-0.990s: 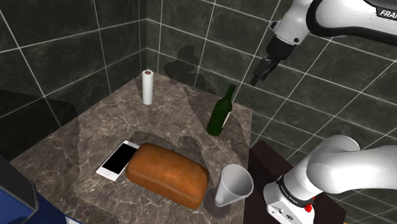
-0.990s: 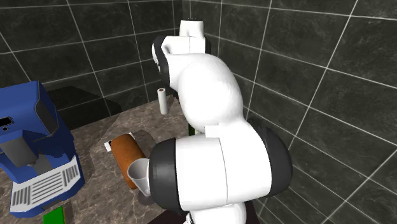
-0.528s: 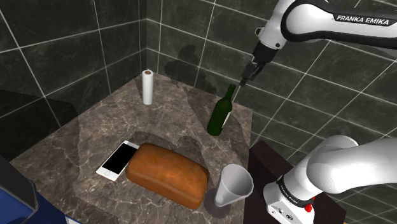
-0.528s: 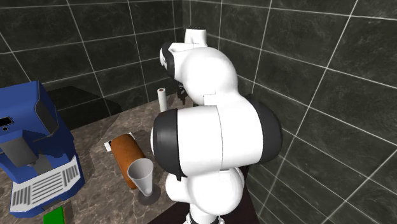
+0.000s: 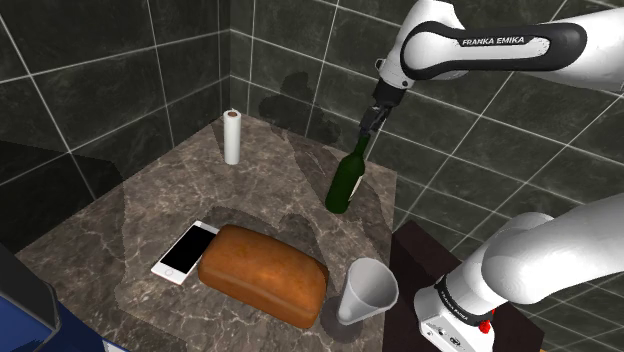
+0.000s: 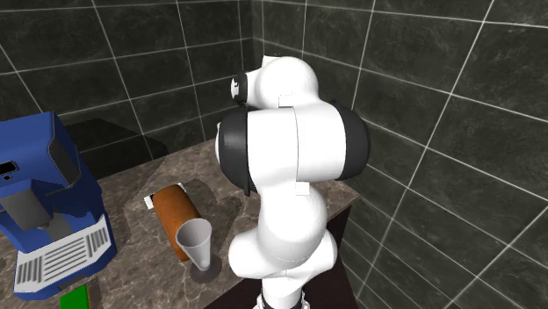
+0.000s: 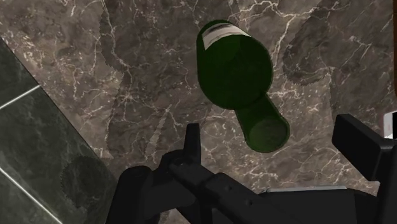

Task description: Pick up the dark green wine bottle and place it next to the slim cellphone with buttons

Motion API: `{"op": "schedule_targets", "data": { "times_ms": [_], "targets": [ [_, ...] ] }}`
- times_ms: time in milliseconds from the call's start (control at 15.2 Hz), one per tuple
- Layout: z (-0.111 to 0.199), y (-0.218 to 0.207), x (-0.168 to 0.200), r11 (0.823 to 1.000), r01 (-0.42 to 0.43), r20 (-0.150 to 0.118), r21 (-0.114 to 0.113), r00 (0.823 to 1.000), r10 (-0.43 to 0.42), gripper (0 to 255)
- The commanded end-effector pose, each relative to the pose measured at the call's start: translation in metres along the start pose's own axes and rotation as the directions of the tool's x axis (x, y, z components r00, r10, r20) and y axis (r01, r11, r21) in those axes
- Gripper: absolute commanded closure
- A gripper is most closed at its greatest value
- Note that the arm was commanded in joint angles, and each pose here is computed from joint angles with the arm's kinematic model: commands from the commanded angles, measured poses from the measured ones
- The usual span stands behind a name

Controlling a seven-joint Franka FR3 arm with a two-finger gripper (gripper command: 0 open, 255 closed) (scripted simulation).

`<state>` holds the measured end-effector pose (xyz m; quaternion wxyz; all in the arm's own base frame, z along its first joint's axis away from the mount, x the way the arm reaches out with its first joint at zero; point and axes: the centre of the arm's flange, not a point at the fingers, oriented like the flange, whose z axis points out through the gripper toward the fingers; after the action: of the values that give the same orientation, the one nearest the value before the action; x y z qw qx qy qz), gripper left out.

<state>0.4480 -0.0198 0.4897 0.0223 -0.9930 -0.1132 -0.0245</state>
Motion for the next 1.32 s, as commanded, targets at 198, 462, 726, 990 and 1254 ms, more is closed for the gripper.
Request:
{"op": "schedule_targets", "data": {
  "times_ms": [198,462,726,990,1254],
  "targets": [
    [0.027,0.0,0.0,1.0,0.001,0.0,0.0,1.0,-0.001,0],
    [0.03,0.0,0.0,1.0,0.001,0.0,0.0,1.0,-0.001,0],
    [0.03,0.0,0.0,1.0,0.001,0.0,0.0,1.0,-0.001,0],
    [0.03,0.0,0.0,1.0,0.001,0.0,0.0,1.0,-0.001,255],
    [0.03,0.0,0.001,1.0,0.001,0.0,0.0,1.0,-0.001,255]
  ]
}}
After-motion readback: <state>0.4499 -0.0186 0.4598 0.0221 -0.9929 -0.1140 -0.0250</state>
